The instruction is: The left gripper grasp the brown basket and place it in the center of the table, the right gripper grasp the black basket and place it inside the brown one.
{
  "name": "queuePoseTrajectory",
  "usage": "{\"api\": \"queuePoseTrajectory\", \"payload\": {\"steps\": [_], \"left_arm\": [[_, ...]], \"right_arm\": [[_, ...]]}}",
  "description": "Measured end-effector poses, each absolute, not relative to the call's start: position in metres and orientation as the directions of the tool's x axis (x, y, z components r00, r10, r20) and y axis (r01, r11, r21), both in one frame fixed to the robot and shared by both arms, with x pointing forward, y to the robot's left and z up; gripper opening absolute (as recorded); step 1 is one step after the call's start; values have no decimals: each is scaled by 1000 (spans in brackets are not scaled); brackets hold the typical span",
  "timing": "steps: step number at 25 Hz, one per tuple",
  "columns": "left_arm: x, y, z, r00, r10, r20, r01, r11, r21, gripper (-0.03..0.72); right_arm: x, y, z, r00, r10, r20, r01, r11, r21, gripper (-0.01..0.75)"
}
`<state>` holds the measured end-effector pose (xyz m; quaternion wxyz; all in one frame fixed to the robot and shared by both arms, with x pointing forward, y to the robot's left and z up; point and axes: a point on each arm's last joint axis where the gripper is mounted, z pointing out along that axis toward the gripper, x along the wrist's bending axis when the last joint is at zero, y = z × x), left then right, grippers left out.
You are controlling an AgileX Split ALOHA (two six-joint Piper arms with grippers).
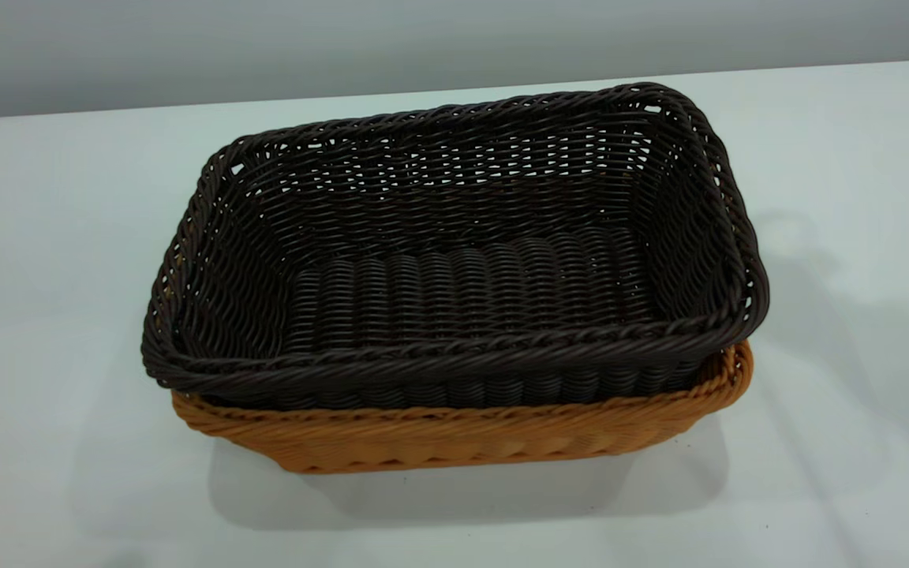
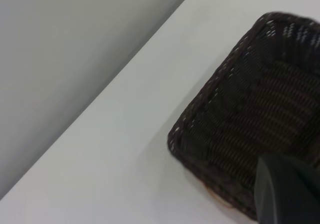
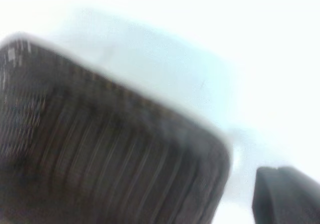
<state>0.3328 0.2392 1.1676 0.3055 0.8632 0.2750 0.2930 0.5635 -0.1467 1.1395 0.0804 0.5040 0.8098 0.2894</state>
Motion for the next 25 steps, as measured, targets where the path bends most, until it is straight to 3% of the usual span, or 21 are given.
{"api": "queuePoseTrajectory", "payload": {"steps": [5, 13, 18, 25], "left_arm": [[321, 253, 1153, 634, 713, 301, 364, -618, 696, -1], [302, 271, 1129, 612, 753, 241, 444, -580, 683, -1], [291, 281, 1108, 593, 777, 213, 472, -549, 690, -1], [273, 289, 1081, 599, 791, 122, 523, -502, 688, -1]], "right_arm": [[525, -147, 1177, -507, 860, 61, 622, 316, 716, 0], [441, -158, 1196, -590, 804, -67, 452, 398, 798, 0], [401, -183, 1181, -600, 797, -75, 440, 406, 801, 0], [343, -225, 1125, -608, 791, -62, 513, 451, 731, 0]]}}
